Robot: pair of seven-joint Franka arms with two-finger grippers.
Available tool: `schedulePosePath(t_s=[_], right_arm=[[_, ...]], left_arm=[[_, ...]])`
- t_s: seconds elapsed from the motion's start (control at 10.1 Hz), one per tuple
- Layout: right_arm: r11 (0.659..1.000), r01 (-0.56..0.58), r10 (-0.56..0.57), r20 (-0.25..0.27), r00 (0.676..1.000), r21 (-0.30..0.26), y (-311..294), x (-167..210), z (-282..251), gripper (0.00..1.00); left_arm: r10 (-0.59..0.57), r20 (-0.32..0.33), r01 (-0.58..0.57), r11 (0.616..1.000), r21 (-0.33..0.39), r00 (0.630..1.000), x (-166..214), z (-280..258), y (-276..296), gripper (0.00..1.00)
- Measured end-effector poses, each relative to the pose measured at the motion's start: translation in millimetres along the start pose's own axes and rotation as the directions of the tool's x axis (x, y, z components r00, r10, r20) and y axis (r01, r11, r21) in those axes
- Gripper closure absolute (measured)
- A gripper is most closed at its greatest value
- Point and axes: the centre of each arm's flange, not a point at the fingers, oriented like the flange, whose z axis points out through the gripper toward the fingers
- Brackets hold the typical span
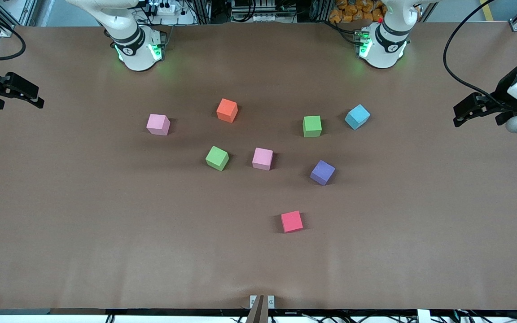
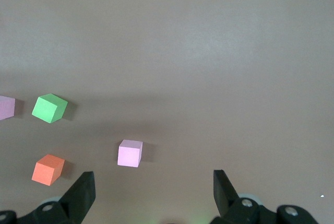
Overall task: Arrange blocks into number 1
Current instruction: 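Reach the right gripper and the left gripper toward the two pink cubes, then grasp a pink cube with each gripper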
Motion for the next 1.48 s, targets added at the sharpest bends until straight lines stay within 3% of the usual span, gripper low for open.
schedulePosePath(t_s=[0.49,0.79,0.99,1.28,1.48], right_arm=[[1.000,0.004,-0.004,0.023,1.000,0.002,-2,1,9,0.00],[0.997,0.047,-0.056,0.174,0.983,0.057,-33,24,91,0.00],[0.993,0.073,-0.094,0.249,0.964,0.093,-61,42,151,0.00],[0.996,0.061,-0.076,0.237,0.968,0.070,-116,35,216,0.00],[0.999,0.042,-0.047,0.266,0.963,0.025,-166,1,280,0.00]], left_arm=[[0.035,0.022,-0.035,0.999,-0.018,0.999,-3,9,31,0.00],[0.229,0.066,-0.222,0.970,-0.101,0.971,-12,56,157,0.00],[0.329,0.027,-0.320,0.933,-0.166,0.944,-10,117,248,0.00],[0.369,0.018,-0.356,0.907,-0.225,0.929,-26,218,351,0.00],[0.367,0.005,-0.360,0.915,-0.181,0.930,-56,274,410,0.00]])
